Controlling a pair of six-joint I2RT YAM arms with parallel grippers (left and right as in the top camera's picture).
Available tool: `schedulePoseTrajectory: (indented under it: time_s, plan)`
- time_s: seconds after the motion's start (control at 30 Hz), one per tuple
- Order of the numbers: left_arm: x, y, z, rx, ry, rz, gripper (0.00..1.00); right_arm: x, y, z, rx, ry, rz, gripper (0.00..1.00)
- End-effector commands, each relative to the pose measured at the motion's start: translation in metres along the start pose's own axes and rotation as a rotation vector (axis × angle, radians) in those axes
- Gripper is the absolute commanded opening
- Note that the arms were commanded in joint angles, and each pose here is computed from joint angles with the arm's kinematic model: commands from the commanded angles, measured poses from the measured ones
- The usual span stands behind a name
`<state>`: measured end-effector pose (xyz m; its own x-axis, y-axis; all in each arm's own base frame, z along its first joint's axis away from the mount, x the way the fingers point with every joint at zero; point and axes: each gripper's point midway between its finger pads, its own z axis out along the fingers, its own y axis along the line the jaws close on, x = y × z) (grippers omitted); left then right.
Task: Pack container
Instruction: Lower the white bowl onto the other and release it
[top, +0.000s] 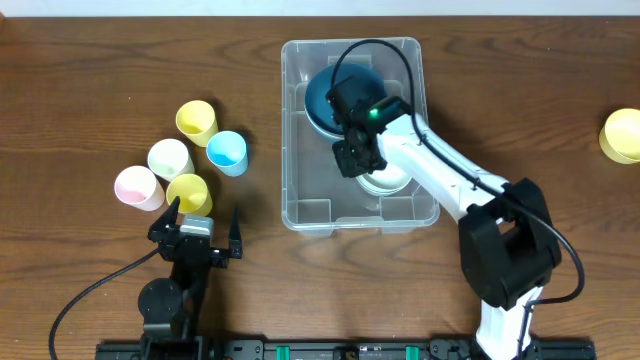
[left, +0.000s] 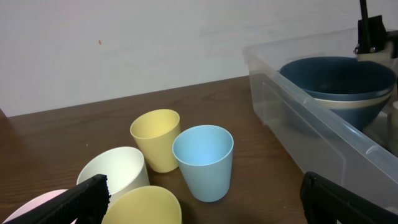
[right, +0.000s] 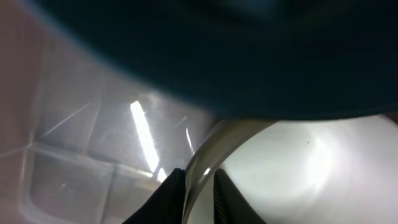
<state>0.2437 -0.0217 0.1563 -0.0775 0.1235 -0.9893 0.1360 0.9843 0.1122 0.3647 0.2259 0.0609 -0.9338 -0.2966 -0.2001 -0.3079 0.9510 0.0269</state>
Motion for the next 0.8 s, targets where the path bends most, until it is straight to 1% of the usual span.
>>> schedulePoseTrajectory:
  time_s: [0.0, 0.07, 0.37, 0.47, 0.5, 0.57, 0.67, 0.7, 0.73, 0.77]
  plan:
    - [0.015, -0.003, 0.001, 0.015, 0.042, 0.003, 0.98, -0.004, -0.016, 0.003, 0.033, -0.006, 0.006, 0.19]
    - [0.015, -0.003, 0.001, 0.015, 0.042, 0.003, 0.98, -0.006, -0.021, 0.003, 0.034, -0.010, 0.017, 0.21]
    - [0.015, -0.003, 0.001, 0.015, 0.042, 0.003, 0.98, -0.013, -0.023, 0.000, 0.029, -0.031, 0.028, 0.45]
    - [0.015, -0.003, 0.001, 0.015, 0.042, 0.003, 0.98, -0.019, -0.022, -0.005, 0.025, -0.049, 0.029, 0.45]
    - [0.015, -0.003, 0.001, 0.015, 0.042, 0.003, 0.98, -0.022, -0.021, -0.008, 0.023, -0.057, 0.029, 0.49]
    - [0.015, -0.003, 0.001, 0.015, 0.042, 0.003, 0.98, -0.029, -0.020, -0.016, 0.020, -0.072, 0.029, 0.59]
    - [0.015, -0.003, 0.001, 0.015, 0.042, 0.003, 0.98, -0.041, -0.019, -0.035, 0.015, -0.099, 0.032, 0.84]
    - [0.015, -0.003, 0.001, 0.015, 0.042, 0.003, 0.98, -0.046, -0.020, -0.044, 0.017, -0.110, 0.037, 0.89]
    - [0.015, -0.003, 0.001, 0.015, 0.042, 0.003, 0.98, -0.052, -0.024, -0.056, 0.030, -0.123, 0.063, 0.99]
    - [0.015, -0.003, 0.001, 0.015, 0.042, 0.003, 0.98, -0.057, -0.032, -0.068, 0.052, -0.138, 0.108, 0.99]
